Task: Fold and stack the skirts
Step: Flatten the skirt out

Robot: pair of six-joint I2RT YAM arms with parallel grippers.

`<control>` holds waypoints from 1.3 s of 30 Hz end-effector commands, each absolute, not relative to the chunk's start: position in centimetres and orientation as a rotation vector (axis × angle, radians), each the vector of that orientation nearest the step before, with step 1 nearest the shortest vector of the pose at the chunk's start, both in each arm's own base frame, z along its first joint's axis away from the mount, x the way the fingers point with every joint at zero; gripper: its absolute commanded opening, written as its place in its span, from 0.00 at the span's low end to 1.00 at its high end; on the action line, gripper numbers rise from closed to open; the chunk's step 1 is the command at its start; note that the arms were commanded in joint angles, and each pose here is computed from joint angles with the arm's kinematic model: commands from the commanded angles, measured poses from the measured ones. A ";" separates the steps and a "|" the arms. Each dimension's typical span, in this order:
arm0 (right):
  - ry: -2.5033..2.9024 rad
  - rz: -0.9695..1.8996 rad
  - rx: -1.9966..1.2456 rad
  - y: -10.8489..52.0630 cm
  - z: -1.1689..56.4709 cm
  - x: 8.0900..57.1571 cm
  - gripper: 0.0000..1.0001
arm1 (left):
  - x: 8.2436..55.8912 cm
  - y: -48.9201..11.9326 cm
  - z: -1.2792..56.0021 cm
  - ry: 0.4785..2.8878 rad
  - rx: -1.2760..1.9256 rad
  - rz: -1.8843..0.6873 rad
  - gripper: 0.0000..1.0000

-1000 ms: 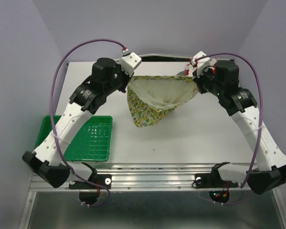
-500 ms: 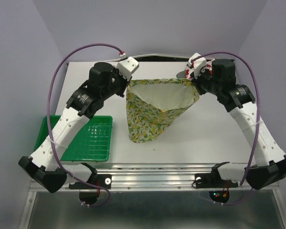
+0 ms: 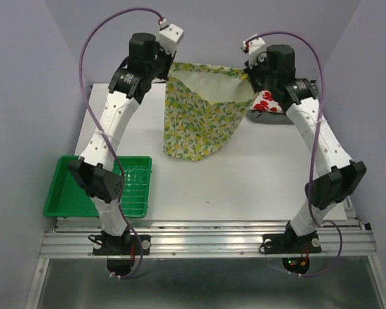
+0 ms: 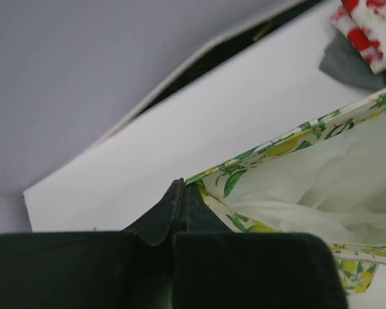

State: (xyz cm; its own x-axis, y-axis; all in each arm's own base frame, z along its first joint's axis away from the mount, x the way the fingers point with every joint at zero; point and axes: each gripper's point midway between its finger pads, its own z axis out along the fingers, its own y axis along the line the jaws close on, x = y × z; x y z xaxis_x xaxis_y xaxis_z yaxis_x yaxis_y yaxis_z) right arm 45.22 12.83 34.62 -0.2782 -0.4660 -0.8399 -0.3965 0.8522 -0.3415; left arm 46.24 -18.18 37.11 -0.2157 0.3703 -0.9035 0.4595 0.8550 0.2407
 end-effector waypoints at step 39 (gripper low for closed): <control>2.576 0.151 -1.026 7.5 8.6 26.9 0.50 | 23.7 -17.1 13.8 1.979 1.534 -0.265 0.63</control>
State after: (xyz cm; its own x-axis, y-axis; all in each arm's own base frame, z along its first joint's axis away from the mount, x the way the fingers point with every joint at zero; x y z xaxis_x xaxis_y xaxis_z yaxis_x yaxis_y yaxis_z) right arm 29.85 6.05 7.40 -0.7258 -0.5803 -0.3695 -0.5781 0.8056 -0.1297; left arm 26.30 -16.89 13.15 -0.2139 0.7976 -0.5639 0.8843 0.4034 0.2351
